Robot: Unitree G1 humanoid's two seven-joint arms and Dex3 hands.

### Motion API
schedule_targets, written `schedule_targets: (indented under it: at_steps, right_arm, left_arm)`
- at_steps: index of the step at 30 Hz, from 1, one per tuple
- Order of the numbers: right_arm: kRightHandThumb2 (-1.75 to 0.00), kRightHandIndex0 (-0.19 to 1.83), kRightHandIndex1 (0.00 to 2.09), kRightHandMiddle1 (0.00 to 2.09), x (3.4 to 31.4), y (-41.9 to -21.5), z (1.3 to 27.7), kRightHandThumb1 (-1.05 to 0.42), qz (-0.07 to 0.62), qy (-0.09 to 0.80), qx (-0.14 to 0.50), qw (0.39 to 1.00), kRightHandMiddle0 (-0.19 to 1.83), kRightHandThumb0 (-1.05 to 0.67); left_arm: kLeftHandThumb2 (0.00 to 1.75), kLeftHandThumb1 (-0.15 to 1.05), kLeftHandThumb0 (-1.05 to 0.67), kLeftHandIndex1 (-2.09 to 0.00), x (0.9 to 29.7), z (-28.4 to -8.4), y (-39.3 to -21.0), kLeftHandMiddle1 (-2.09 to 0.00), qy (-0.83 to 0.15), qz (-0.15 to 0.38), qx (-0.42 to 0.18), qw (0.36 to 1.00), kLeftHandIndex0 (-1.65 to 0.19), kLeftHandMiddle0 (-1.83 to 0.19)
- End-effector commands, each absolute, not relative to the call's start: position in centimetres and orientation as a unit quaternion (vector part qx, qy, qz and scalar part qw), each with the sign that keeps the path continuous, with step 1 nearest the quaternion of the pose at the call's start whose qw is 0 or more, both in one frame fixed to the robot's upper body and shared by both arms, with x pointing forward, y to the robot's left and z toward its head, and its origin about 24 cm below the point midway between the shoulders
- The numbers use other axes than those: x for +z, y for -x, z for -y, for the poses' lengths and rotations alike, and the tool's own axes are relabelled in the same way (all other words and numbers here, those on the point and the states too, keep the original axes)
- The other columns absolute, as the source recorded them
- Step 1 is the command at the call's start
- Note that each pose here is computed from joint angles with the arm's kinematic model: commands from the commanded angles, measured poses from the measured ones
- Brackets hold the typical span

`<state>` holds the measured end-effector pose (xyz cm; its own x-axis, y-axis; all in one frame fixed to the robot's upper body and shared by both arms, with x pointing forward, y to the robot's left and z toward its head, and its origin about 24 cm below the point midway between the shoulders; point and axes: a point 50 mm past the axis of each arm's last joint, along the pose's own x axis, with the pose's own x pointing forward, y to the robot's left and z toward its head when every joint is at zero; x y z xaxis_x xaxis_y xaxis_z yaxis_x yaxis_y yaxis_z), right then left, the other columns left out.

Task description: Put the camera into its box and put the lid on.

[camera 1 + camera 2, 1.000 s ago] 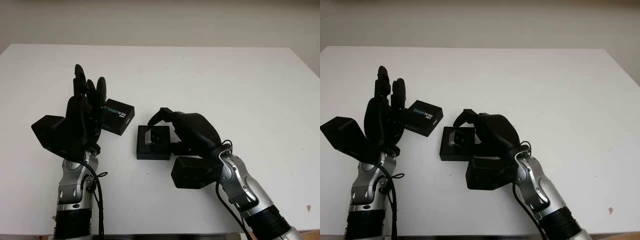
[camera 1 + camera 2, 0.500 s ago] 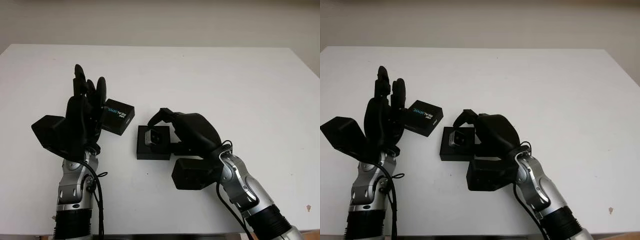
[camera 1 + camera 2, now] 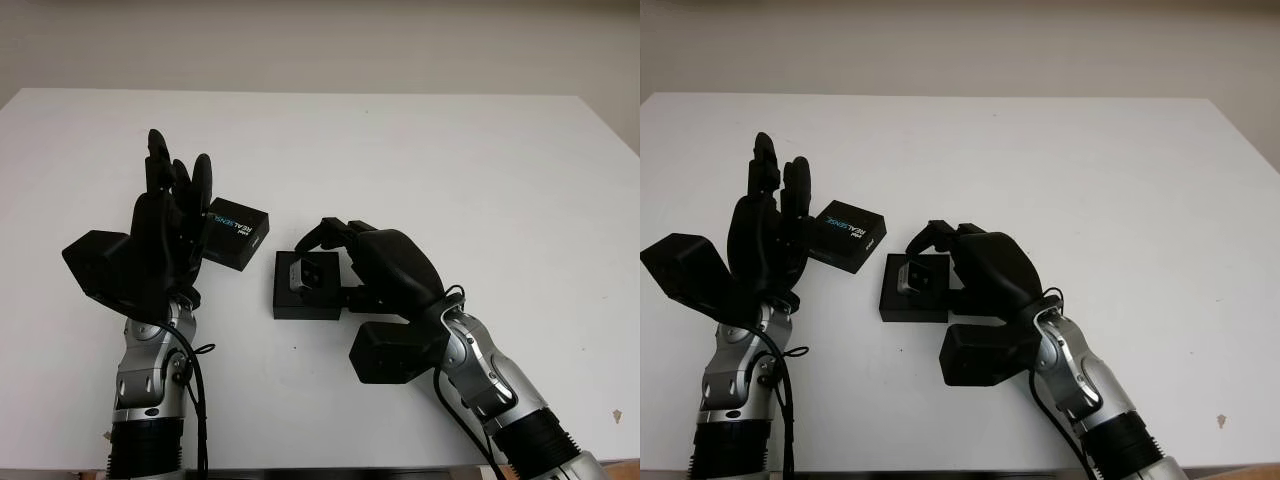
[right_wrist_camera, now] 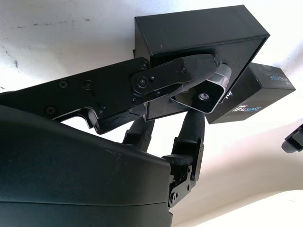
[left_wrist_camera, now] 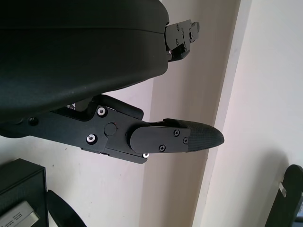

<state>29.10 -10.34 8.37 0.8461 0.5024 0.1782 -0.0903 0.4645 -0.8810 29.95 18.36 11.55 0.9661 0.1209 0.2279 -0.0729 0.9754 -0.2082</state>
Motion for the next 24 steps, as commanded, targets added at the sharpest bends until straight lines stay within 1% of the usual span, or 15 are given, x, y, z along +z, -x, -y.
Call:
schedule_targets:
  at_steps: [1, 9, 12, 16, 24]
  right_arm:
    - [-0.06, 0.29, 1.06, 2.09, 7.9, -29.0, 10.4, -0.97, 0.209, 0.478, 0.183, 0.833, 0.59, -0.36]
    - [-0.05, 0.37, 1.15, 2.09, 8.0, -29.2, 10.3, -0.97, 0.24, 0.46, 0.164, 0.839, 0.66, -0.33]
    - [-0.06, 0.38, 1.2, 2.09, 8.2, -29.4, 10.4, -0.97, 0.253, 0.458, 0.155, 0.838, 0.65, -0.34]
    - [-0.05, 0.33, 1.33, 2.09, 8.9, -30.0, 10.7, -0.97, 0.268, 0.449, 0.135, 0.842, 0.65, -0.35]
    - [-0.05, 0.29, 1.45, 2.09, 10.3, -31.1, 11.1, -0.98, 0.298, 0.427, 0.102, 0.848, 0.66, -0.34]
  left_arm:
    - [0.31, 1.05, -0.65, -0.02, 11.9, -18.3, -29.8, -0.02, 0.101, 0.13, 0.049, 0.985, 0.19, 0.19]
    - [0.33, 1.05, -0.63, 0.0, 11.9, -18.3, -29.9, 0.0, 0.096, 0.129, 0.044, 0.986, 0.19, 0.19]
    - [0.33, 1.05, -0.63, 0.0, 11.9, -18.3, -29.9, 0.0, 0.103, 0.129, 0.044, 0.985, 0.19, 0.19]
    - [0.31, 1.05, -0.64, 0.0, 11.9, -18.2, -29.9, 0.0, 0.104, 0.129, 0.045, 0.985, 0.19, 0.19]
    - [0.31, 1.05, -0.64, 0.0, 12.0, -18.1, -30.0, 0.0, 0.106, 0.13, 0.043, 0.985, 0.19, 0.19]
